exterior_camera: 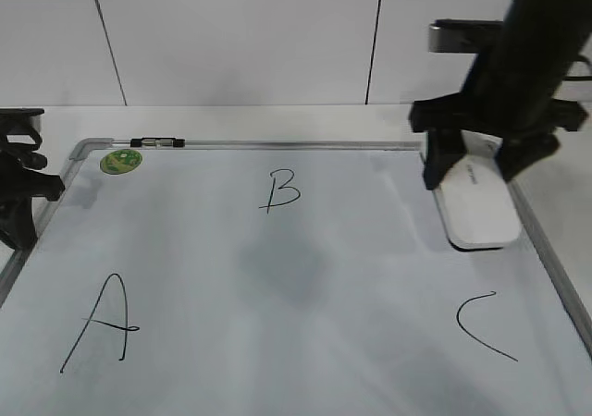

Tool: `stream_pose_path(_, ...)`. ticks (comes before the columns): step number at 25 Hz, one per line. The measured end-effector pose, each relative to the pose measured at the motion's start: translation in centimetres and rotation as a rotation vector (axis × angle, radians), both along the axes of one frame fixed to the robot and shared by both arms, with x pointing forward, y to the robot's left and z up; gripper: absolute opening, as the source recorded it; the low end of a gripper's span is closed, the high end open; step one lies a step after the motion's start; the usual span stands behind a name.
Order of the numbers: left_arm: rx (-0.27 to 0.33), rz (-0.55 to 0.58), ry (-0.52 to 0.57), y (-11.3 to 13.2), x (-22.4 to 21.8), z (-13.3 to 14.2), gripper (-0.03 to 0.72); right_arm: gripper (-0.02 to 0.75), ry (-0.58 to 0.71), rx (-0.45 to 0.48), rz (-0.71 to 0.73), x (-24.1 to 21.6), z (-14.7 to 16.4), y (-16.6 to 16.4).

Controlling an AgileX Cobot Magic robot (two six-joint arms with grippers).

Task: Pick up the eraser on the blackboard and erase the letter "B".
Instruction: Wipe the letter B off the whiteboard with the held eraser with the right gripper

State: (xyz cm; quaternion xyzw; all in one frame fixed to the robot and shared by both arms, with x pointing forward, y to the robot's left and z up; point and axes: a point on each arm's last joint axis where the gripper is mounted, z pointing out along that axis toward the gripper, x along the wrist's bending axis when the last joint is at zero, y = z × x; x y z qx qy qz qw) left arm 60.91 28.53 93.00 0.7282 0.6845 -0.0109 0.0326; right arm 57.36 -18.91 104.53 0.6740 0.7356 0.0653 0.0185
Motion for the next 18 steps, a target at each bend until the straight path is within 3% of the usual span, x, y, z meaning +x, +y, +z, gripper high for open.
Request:
stream_pose_path(6, 0.000, 0.000, 0.004, 0.0, 0.0, 0.0, 0.020, 0.531, -0.033, 0.009, 0.098, 5.4, -2.2, 5.1)
stream_pose_path(18, -0.002, 0.001, 0.008, 0.0, 0.0, 0.0, 0.019, 0.530, -0.020, 0.023, 0.181, 11.7, -8.7, 9.6)
